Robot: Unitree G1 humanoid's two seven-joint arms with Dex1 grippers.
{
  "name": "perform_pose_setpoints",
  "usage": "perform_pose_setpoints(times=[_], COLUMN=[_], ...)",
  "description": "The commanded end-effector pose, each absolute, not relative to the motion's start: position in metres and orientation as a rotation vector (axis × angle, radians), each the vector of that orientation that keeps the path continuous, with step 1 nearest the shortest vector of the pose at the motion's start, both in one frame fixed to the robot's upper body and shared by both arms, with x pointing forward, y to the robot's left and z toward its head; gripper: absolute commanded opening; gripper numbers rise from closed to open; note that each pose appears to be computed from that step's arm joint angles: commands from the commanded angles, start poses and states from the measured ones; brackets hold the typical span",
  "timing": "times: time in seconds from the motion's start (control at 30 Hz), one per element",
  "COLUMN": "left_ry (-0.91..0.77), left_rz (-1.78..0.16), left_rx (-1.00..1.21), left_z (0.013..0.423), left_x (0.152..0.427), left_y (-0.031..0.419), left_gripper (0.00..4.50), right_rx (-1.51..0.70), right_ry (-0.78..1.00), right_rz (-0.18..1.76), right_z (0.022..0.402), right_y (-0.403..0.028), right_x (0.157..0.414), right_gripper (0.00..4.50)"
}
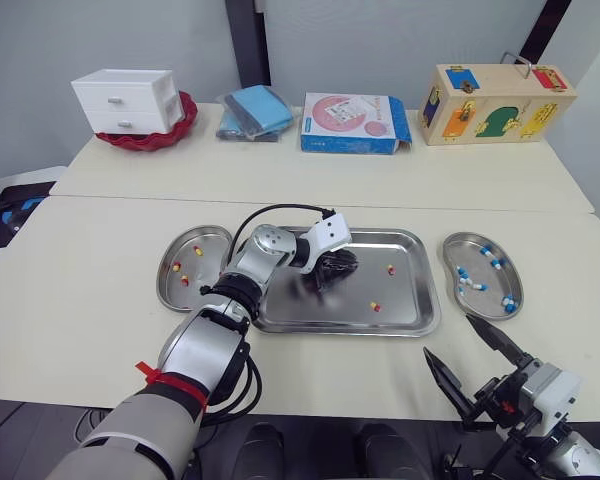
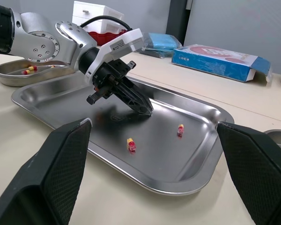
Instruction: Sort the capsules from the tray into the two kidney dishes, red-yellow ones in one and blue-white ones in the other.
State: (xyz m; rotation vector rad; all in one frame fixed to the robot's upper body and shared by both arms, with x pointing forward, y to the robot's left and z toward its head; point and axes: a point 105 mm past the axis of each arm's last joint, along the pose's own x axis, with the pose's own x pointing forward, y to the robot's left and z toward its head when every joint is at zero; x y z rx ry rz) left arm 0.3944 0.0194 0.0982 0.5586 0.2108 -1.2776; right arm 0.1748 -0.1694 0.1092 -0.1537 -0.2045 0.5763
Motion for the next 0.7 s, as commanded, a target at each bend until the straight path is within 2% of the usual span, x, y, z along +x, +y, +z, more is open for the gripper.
perform_pose_setpoints(times=[0.03, 0.23, 0.27, 0.7], left_ry=[0.21, 0.2, 0.2, 0.182], left_rz=[-1.278, -1.284, -1.285, -1.284], left_rx=[0.576, 0.569, 0.568, 0.568], left_z=[0.0959, 0.0968, 0.0969, 0.1017], left_x=[0.3935, 0.3923, 0.3922, 0.3924], left_y=[0.0202, 0.0192, 0.0191, 0.0207], left_gripper=[0.28, 0.28, 0.14, 0.14], right_rx=[-0.151, -0.152, -0.152, -0.147], right_ry=[-0.236, -0.236, -0.236, -0.238], right_rz=[0.584, 0.585, 0.586, 0.596], right_z=[0.1162, 0.116, 0.116, 0.116], right_y=[-0.1673, -0.1671, -0.167, -0.1648], right_x=[0.174, 0.1741, 0.1742, 0.1747], right_gripper=[4.5, 4.5, 4.5, 4.5])
